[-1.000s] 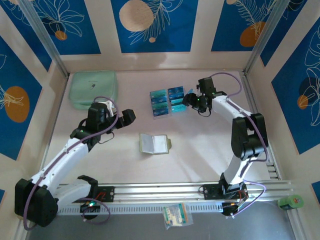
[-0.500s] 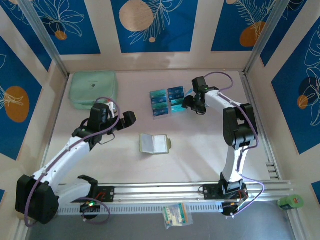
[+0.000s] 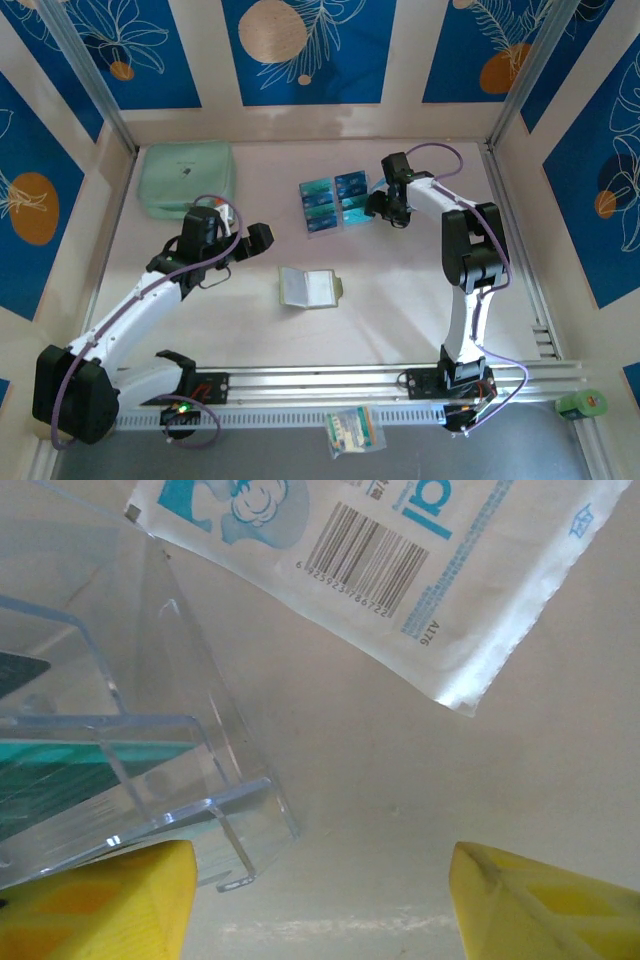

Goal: Put the credit cards into the card holder

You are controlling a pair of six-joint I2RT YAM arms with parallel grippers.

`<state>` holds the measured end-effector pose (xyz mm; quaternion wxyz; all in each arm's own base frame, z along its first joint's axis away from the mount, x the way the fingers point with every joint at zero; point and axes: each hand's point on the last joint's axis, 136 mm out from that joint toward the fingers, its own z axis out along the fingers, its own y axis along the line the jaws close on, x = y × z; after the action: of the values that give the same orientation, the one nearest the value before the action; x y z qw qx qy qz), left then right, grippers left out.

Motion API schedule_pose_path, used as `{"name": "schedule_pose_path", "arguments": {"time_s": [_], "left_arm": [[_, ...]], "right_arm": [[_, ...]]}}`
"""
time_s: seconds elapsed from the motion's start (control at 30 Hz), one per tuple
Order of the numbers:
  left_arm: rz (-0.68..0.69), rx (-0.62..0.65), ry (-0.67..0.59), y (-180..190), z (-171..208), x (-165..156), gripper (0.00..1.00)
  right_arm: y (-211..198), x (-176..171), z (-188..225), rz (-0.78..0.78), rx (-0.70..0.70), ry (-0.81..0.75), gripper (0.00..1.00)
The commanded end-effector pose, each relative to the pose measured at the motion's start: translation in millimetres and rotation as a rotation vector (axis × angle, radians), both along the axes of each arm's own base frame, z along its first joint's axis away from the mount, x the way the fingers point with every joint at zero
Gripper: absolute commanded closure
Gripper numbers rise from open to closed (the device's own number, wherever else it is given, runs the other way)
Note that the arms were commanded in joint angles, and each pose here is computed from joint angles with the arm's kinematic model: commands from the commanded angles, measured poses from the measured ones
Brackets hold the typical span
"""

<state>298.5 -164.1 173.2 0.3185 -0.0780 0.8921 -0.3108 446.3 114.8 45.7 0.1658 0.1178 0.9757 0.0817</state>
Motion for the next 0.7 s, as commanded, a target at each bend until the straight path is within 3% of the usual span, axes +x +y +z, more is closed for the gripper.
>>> {"name": "schedule_pose_path", "arguments": {"time_s": [0.0, 0.67], "left_arm": [[-0.026, -0.005, -0.011, -4, 0, -3, 0.00], [-0.022, -0.012, -0.026, -3, 4, -5, 0.00]], "right_arm": [[-4, -3, -6, 0.002, -0.030, 0.017, 0.32], [-30, -31, -17, -0.059, -0.072, 0.053, 0.34]]}}
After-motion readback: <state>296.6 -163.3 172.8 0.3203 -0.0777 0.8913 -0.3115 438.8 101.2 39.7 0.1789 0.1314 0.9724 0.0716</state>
